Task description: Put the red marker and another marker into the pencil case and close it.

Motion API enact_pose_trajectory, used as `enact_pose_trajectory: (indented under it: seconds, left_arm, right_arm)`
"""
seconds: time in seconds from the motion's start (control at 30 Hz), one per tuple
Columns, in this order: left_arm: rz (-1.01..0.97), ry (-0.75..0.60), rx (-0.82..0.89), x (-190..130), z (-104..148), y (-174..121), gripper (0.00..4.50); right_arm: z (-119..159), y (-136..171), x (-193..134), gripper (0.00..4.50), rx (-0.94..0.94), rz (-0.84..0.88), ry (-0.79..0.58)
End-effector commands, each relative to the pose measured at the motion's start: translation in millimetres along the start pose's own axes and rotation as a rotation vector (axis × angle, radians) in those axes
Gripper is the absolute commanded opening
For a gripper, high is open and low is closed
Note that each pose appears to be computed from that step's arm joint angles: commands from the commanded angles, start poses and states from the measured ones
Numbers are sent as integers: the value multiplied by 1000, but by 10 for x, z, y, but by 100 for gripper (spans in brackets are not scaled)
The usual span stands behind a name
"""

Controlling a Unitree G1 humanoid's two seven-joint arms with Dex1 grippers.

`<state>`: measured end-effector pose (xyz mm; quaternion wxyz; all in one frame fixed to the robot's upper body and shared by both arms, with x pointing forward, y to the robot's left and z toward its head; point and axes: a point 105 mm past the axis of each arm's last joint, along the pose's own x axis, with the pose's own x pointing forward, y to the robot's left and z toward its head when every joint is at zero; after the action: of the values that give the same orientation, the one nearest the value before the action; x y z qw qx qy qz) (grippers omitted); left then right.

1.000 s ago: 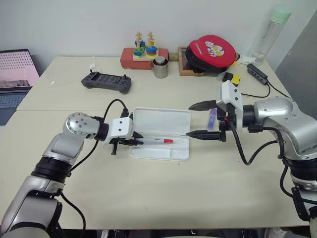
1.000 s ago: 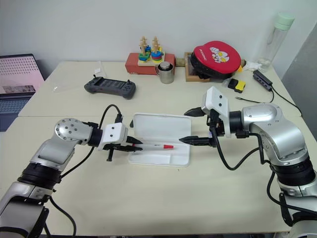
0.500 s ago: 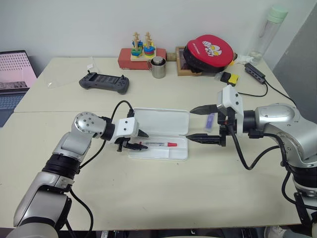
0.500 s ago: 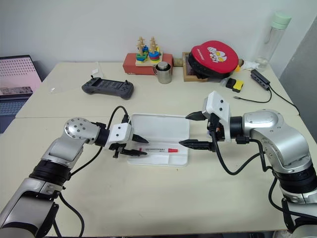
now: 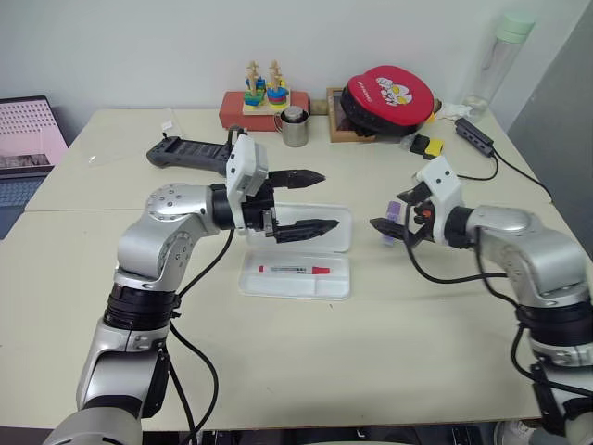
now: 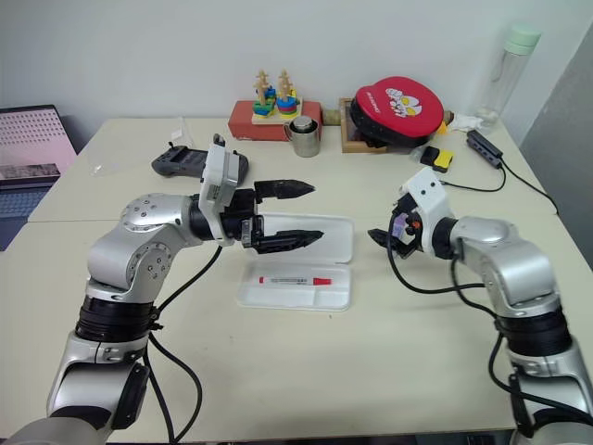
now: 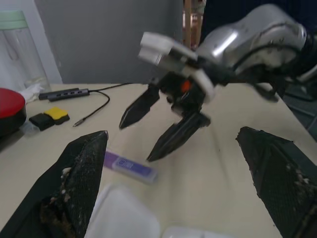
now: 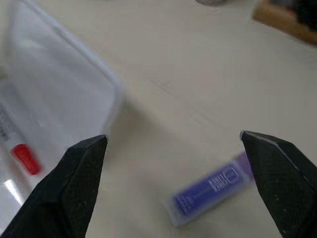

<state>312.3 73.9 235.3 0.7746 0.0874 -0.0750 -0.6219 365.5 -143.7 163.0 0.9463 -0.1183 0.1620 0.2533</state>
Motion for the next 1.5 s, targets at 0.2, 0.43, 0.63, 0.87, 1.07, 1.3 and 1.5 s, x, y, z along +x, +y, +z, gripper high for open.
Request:
enact_pose_trajectory:
  seconds: [0.2, 0.43, 0.63, 0.87, 1.07, 1.3, 1.5]
  left_arm:
    - [128, 36, 60, 24, -7, 122, 447]
    - [131, 29, 73, 44, -17, 122, 450]
    - [122, 23, 74, 39, -23, 103, 450]
    - [121, 27, 73, 18, -36, 104, 450]
    - [152, 40, 73, -93, -35, 135, 450]
    - [178, 107, 19, -456, -91, -7, 450]
    - [309, 169, -35, -885, -176, -46, 450]
  right_arm:
    - [-215, -70, 214, 450, 176, -328, 77]
    - [-539, -36, 267, 432, 117, -400, 211]
    - [-546, -89, 251, 303, 119, -420, 207]
    - [-521, -106, 243, 126, 163, -419, 193]
    - [-114, -272, 156, 108, 211, -412, -10]
    - [765, -66, -218, 108, 21, 0, -323]
    - [838, 716, -368, 108, -248, 472, -259]
